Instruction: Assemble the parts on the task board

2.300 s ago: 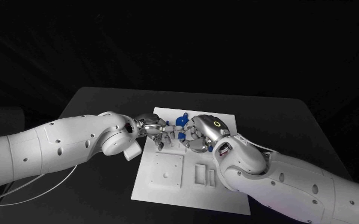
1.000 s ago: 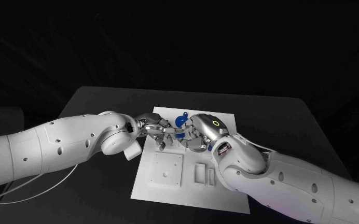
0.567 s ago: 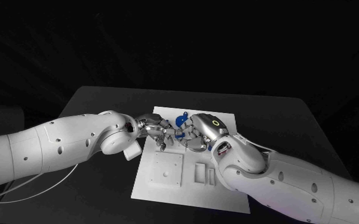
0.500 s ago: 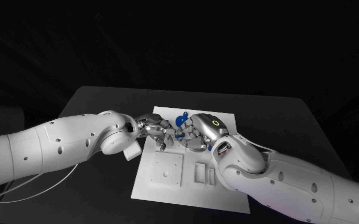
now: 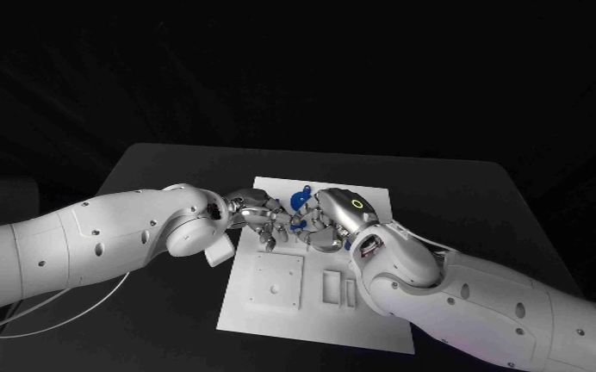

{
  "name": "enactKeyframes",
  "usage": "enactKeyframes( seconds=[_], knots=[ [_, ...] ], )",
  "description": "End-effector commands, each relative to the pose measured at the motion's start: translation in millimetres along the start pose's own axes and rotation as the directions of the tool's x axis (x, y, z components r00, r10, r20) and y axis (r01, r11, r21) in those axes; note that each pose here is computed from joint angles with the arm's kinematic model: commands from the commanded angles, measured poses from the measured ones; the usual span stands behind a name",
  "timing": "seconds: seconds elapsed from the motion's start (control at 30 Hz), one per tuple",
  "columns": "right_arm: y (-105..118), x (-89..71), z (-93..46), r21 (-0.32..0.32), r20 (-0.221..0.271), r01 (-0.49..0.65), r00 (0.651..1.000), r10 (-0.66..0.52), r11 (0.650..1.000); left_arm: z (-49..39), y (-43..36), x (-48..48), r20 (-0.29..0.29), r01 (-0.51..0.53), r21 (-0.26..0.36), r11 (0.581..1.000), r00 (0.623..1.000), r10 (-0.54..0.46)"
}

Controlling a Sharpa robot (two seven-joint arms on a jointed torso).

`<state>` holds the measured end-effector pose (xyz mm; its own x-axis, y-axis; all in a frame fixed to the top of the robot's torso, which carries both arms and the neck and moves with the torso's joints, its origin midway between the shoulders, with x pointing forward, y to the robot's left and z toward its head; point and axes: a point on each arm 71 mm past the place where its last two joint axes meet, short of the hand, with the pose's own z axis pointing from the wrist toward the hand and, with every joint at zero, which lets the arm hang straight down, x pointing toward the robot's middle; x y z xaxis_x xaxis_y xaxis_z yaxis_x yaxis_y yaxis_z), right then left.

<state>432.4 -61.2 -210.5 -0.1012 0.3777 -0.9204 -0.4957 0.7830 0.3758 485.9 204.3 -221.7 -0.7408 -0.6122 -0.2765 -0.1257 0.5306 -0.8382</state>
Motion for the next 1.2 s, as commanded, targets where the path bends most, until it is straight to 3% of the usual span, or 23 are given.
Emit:
enactKeyframes(
  seconds=[0.03, 0.4, 0.67, 1.2],
  knots=[
    [1.9, 1.0, 0.0, -0.015, -0.008, 0.001, 1.0, -0.001, 1.0, 0.8, -3.4, 2.7, -0.027, 0.023, 0.026, 0.999, 0.999, -0.022],
    [2.7, 2.1, 0.8, -0.016, -0.016, -0.001, 1.0, 0.001, 1.0, 1.5, -4.1, 4.3, -0.04, 0.03, 0.027, 0.999, 0.999, -0.029],
    [-1.2, 2.9, 1.4, -0.006, -0.024, 0.0, 1.0, 0.0, 1.0, 1.1, -3.8, 2.3, -0.011, 0.05, 0.025, 0.998, 0.999, -0.05],
    [-24.7, -10.4, -8.7, 0.007, 0.051, -0.08, 0.996, 0.08, 0.997, 0.2, 0.9, -1.8, 0.05, 0.043, -0.036, 0.998, 0.998, -0.041]
  ],
)
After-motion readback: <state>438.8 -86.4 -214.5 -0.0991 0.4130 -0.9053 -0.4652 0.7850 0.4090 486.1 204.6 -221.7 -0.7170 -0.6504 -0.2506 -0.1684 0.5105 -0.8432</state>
